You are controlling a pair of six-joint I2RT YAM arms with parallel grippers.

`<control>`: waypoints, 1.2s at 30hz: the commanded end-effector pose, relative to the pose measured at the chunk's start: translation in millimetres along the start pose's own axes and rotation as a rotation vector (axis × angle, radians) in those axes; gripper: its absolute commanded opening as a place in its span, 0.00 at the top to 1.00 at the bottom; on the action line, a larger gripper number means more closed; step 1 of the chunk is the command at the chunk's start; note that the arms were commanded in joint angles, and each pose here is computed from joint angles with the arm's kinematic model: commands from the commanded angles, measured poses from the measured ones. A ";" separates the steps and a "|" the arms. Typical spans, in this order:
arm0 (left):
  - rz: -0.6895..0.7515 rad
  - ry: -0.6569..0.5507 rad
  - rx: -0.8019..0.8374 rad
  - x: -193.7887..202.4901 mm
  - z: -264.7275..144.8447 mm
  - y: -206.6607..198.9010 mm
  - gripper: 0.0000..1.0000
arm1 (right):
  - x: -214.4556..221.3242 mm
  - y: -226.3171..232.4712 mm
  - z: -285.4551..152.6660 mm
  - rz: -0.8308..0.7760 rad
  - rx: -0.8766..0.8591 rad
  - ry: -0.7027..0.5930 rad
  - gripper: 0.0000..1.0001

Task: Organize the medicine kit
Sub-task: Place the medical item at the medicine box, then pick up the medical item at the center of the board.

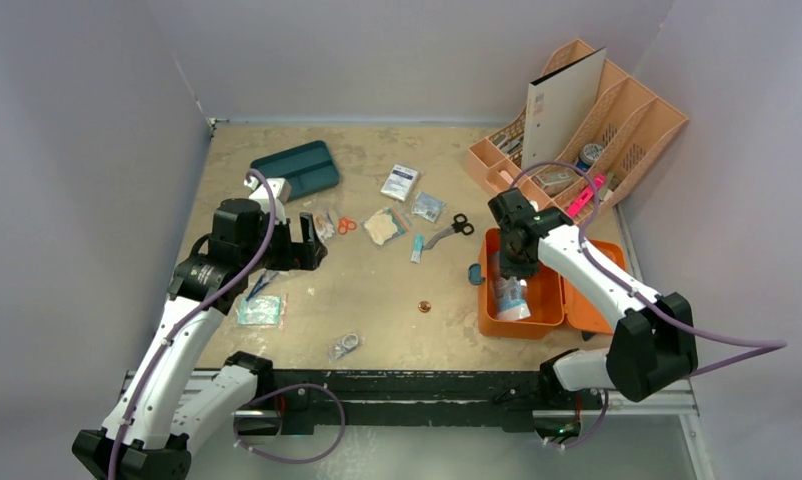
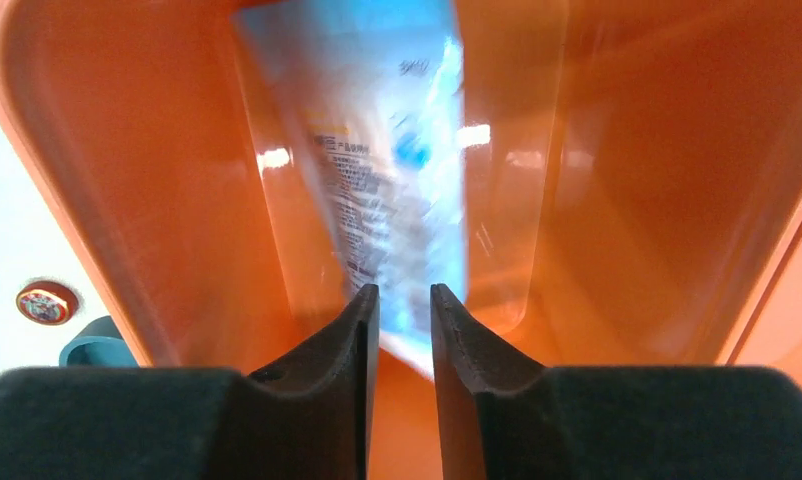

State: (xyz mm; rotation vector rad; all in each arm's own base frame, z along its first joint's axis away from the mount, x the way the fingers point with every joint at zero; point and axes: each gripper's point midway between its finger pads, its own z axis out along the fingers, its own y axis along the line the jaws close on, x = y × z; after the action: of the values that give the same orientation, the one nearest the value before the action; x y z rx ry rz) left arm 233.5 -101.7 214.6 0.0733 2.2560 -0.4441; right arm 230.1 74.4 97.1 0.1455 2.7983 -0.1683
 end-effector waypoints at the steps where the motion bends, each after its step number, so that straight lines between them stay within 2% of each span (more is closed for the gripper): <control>1: 0.014 -0.023 0.016 -6.0 3.3 -2.4 0.05 | -10.9 0.3 -13.6 0.028 -0.013 -0.034 0.67; 7: 0.011 0.003 0.003 -2.4 9.9 0.5 0.06 | -15.1 -3.6 -47.6 0.038 -0.057 -0.074 0.51; 12: -0.001 0.041 0.010 -0.3 19.3 -1.1 0.07 | -19.8 2.9 -80.3 0.029 -0.164 -0.128 0.40; 16: -0.025 0.118 0.010 2.2 34.3 -2.6 0.08 | -28.5 11.5 -104.6 0.007 -0.266 -0.204 0.26; 21: -0.032 0.281 0.081 1.4 70.4 -16.5 0.13 | -26.1 28.0 -131.8 0.004 -0.425 -0.250 0.03; 25: -0.029 0.347 0.099 -12.9 101.8 -21.9 0.18 | -24.4 36.9 -144.8 0.012 -0.507 -0.269 0.01; 32: -0.018 0.321 0.155 -41.0 165.2 -29.7 0.24 | -21.1 47.8 -158.6 -0.001 -0.599 -0.274 0.01; 36: 0.011 0.339 0.186 -52.0 200.0 -31.8 0.32 | -20.4 50.7 -165.1 -0.005 -0.634 -0.286 0.01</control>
State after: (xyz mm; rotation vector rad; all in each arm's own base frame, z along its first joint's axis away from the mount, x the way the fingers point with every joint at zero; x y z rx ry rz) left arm 364.7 -173.3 128.2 0.1624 2.6460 -0.6144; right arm 203.3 135.0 231.7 -0.0114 2.5027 0.5379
